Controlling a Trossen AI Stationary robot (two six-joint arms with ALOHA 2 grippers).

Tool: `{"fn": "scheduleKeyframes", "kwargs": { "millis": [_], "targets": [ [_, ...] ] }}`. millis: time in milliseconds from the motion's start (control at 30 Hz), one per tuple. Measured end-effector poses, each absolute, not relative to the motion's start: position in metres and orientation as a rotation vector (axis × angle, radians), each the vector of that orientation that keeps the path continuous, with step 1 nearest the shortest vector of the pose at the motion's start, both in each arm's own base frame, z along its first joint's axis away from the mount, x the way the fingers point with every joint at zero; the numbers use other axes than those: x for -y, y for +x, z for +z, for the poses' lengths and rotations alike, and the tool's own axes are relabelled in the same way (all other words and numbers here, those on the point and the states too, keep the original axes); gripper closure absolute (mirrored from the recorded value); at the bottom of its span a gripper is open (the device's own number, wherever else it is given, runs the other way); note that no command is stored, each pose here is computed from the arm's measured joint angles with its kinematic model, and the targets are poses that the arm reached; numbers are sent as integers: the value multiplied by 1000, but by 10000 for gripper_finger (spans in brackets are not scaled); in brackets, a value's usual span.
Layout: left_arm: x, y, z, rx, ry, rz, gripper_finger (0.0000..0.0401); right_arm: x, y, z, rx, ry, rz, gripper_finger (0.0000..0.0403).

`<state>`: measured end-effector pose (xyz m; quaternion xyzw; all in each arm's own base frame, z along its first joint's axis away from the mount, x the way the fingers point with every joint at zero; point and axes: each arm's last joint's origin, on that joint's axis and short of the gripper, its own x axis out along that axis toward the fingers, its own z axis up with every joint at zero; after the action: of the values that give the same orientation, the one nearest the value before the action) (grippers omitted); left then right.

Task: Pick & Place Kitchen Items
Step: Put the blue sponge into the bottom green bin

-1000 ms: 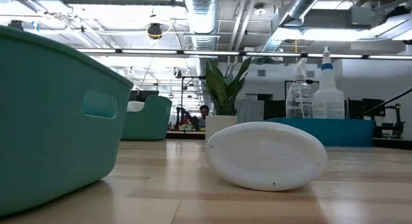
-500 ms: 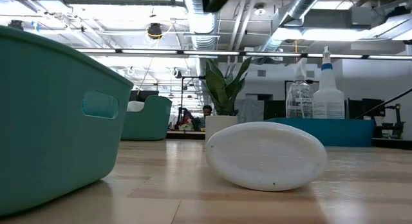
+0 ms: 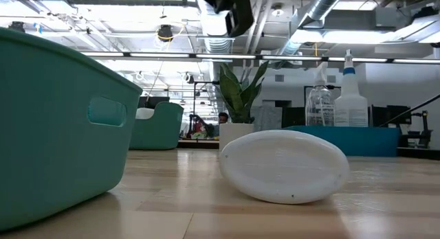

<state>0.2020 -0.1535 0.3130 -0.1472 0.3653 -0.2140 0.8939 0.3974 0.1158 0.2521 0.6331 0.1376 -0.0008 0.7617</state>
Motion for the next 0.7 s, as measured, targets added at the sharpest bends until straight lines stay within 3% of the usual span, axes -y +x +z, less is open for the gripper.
{"fn": "scheduleKeyframes", "kwargs": {
  "millis": [467, 700],
  "targets": [
    [192, 220, 262, -1093, -569, -362, 396, -164, 376, 246, -216, 1321, -176, 184],
    [198, 238, 253, -1077, -654, -398, 396, -206, 350, 243, -150, 1312, -262, 184]
  ]
}}
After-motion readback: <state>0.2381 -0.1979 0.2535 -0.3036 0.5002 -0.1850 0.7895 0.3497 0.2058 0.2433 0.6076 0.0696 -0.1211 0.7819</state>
